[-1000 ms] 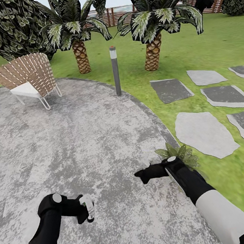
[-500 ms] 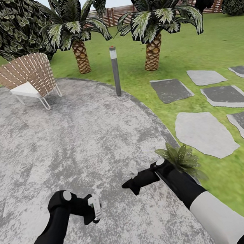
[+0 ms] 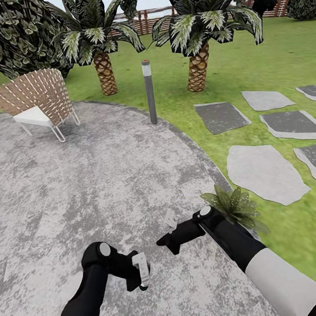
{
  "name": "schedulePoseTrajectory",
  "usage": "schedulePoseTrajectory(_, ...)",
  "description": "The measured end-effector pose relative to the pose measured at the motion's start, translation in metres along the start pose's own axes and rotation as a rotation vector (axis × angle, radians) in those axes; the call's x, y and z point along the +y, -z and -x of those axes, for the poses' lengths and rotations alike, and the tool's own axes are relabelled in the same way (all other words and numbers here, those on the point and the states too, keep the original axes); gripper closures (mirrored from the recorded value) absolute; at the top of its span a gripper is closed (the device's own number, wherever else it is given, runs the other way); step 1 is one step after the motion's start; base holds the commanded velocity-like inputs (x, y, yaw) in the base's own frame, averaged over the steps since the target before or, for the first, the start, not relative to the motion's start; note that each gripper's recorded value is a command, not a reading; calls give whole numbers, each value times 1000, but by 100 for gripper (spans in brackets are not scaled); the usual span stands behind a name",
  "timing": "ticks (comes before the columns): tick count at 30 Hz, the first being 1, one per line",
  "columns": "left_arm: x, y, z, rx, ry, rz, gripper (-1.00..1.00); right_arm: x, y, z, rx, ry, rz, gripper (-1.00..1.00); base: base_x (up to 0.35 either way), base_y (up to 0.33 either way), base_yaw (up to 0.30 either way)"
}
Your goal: Pick up the pesticide atomizer in the garden and spray insectifuge to fully cover both potted plants in the garden.
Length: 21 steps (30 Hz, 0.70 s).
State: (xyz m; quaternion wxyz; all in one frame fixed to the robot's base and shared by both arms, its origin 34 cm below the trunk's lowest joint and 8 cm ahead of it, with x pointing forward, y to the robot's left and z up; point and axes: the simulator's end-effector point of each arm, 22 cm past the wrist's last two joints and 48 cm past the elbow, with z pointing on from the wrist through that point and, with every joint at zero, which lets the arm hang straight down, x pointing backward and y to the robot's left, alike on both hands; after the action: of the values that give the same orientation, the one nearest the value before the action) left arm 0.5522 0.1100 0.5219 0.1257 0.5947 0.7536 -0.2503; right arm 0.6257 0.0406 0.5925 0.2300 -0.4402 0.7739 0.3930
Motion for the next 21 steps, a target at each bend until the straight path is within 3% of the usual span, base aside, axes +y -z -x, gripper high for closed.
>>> schedulePoseTrajectory(4, -1, -3, 14, -21, -5, -4, 100, 5, -3, -1, 11, 11, 9, 100, 0, 0, 0)
schedulePoseTrajectory(13, 23, 12, 33, -33, -32, 40, 100, 8, -6, 2, 7, 15, 17, 100, 0, 0, 0)
schedulePoseTrajectory(21, 22, 11, 40, -45, -37, 37, 100, 14, -10, 8, -1, 19, 27, 100, 0, 0, 0)
